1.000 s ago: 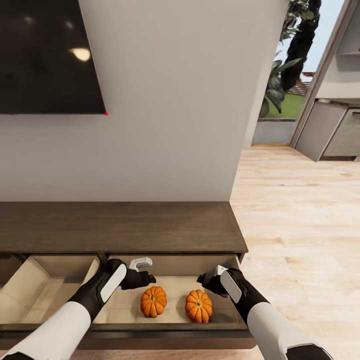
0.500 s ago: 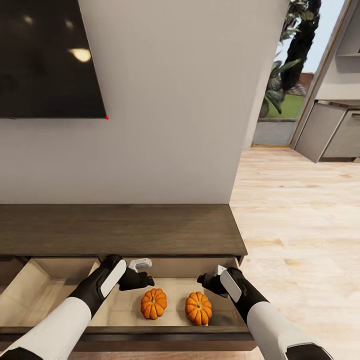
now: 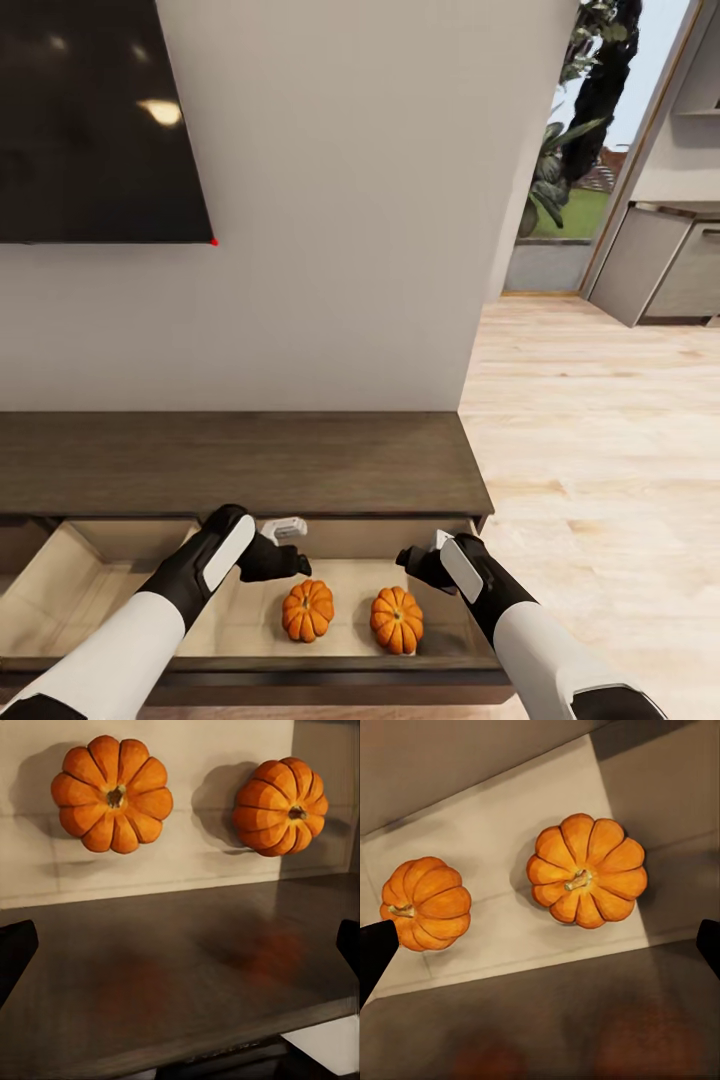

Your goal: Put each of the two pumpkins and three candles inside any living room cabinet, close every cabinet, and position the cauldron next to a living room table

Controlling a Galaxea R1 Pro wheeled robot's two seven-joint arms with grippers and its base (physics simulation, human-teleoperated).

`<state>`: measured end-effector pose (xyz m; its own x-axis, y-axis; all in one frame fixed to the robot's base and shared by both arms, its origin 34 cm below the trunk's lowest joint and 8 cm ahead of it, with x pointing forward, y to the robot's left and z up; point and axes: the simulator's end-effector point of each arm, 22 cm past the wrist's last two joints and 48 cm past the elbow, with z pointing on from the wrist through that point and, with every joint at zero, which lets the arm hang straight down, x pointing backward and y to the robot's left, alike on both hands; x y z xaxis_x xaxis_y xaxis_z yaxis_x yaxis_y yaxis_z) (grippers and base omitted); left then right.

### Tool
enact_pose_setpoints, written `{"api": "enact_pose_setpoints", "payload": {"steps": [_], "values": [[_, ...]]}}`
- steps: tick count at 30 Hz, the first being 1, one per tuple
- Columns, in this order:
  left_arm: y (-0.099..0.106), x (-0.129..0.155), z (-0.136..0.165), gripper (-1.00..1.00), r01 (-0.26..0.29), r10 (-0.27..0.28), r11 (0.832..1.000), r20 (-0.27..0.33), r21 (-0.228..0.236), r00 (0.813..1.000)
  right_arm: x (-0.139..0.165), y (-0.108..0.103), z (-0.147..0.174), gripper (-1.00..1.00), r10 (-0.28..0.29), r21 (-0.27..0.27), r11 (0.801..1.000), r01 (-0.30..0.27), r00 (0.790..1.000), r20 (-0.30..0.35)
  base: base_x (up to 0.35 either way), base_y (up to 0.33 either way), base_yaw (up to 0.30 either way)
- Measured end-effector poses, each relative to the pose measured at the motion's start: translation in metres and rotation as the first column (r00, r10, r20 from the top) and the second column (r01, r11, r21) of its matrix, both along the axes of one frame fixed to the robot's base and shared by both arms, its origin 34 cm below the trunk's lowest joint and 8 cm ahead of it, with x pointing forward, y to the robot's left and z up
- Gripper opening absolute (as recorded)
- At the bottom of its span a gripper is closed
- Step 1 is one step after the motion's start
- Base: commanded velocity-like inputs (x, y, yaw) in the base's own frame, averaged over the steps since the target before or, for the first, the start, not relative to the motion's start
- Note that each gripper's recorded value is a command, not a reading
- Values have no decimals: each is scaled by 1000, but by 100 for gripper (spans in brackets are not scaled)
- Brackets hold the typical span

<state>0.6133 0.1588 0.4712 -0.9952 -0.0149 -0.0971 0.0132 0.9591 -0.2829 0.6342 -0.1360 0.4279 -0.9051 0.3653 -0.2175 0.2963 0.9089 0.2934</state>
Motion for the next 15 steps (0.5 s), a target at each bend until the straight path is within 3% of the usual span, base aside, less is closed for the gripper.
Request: {"api": "enact_pose_setpoints", "payload": {"steps": [15], "values": [[-1, 16, 40, 100, 5, -4, 1000, 15, -3, 1000, 6, 1, 31, 100, -1, 3, 1000, 1, 1000, 2, -27, 0, 0]]}}
